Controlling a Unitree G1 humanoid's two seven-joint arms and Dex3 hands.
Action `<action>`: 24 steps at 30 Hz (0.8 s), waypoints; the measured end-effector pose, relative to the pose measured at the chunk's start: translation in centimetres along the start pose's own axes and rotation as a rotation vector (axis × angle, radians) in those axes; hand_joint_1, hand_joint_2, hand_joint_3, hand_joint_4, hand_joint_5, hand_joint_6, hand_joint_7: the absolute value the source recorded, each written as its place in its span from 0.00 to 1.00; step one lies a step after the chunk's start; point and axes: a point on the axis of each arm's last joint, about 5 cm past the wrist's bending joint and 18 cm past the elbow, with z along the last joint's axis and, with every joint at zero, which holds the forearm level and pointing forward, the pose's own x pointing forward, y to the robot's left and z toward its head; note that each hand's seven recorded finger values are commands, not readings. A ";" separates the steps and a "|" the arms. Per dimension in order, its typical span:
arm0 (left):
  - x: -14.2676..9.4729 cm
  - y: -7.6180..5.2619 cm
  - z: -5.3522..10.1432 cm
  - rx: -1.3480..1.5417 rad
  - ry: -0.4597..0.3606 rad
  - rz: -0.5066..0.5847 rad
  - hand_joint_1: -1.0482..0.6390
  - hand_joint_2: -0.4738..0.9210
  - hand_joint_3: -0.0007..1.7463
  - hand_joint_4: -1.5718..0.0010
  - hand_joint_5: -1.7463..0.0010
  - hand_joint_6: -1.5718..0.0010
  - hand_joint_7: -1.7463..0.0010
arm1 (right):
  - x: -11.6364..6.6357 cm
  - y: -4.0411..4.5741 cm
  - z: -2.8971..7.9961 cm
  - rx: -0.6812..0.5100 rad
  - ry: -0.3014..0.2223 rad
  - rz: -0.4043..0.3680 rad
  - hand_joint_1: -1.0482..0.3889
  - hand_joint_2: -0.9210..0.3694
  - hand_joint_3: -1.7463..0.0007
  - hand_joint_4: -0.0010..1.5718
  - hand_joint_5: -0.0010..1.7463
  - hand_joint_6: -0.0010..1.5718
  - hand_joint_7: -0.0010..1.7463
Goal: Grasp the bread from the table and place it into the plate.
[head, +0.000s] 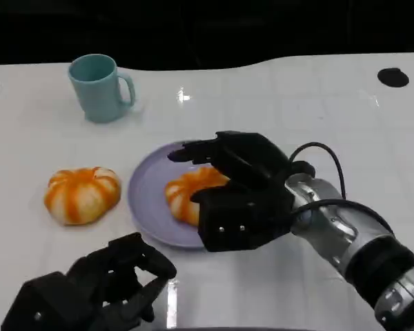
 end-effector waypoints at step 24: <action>0.1 -0.2 0.1 -0.010 -0.008 0.006 0.40 1.00 0.28 0.59 0.00 0.63 0.22 | -8.3 -3.49 -1.4 0.082 -0.111 -0.027 0.36 0.00 0.90 0.17 0.32 0.33 0.02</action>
